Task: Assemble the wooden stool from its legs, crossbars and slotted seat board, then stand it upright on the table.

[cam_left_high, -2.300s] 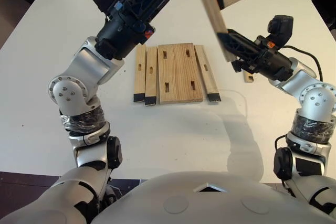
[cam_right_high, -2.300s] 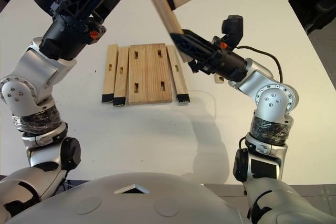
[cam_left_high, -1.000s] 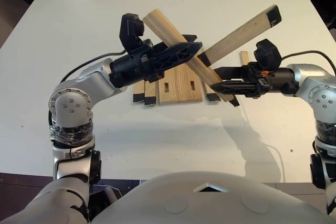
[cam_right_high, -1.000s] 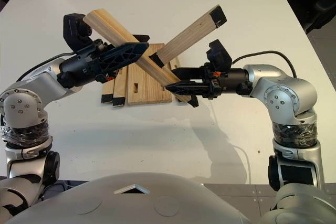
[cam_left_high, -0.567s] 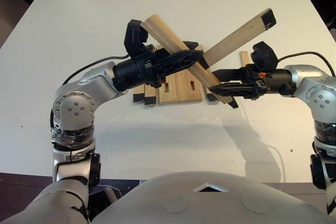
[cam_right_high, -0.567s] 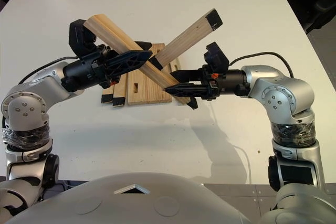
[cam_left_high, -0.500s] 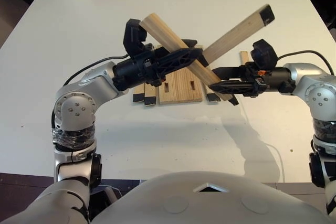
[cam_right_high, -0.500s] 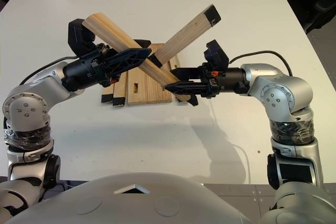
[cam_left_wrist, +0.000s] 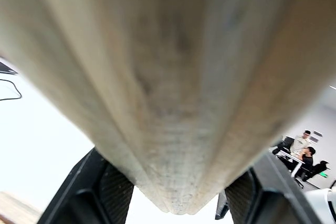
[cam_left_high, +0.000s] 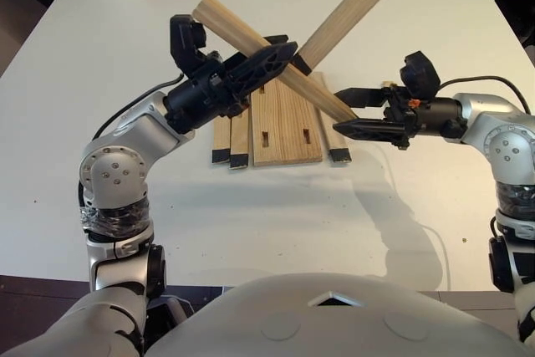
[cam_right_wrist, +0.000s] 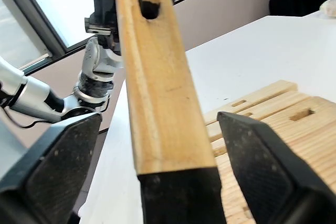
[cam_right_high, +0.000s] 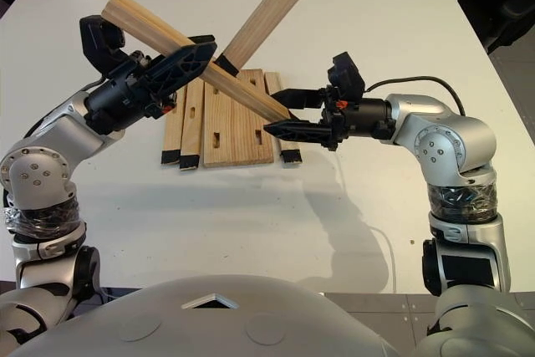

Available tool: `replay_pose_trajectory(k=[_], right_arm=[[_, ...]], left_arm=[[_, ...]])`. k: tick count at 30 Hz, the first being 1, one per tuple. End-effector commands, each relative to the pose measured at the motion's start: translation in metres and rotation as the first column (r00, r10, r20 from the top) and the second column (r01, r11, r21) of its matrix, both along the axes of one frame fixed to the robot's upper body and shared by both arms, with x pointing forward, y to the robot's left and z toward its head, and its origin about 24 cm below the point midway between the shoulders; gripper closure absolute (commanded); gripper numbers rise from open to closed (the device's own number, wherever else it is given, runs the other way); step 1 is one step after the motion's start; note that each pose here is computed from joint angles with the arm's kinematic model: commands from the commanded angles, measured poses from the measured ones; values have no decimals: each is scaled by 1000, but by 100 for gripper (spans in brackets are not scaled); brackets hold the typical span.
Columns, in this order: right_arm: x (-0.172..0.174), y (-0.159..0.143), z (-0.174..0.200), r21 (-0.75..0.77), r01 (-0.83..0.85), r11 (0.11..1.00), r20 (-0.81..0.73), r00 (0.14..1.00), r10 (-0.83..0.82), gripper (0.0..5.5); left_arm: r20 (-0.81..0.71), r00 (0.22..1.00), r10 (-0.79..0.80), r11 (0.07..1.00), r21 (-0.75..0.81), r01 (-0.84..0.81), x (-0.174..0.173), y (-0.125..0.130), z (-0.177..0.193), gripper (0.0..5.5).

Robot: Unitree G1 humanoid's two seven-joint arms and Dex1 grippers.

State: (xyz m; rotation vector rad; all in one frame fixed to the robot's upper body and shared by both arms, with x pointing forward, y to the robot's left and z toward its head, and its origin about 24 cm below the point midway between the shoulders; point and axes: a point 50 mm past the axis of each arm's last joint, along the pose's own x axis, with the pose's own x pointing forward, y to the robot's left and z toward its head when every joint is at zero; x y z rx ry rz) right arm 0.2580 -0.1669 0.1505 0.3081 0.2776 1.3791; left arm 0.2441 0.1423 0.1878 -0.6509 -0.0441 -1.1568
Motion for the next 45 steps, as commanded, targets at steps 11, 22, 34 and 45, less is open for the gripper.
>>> replay_pose_trajectory(k=[11,22,34,45], right_arm=[[94,-49,-55,-98,945,314,84,322,-943,147],[109,-29,-20,116,983,140,178,118,-977,147],[107,-7,19,307,939,157,248,80,-965,147],[111,-8,11,261,932,253,123,228,-966,147]], left_arm=[[199,956,215,955,163,-249,14,55,10,343],[358,931,-67,866,485,-124,15,77,1,343],[327,911,-251,789,614,-2,14,68,-23,343],[315,909,-275,787,616,25,19,63,-34,343]])
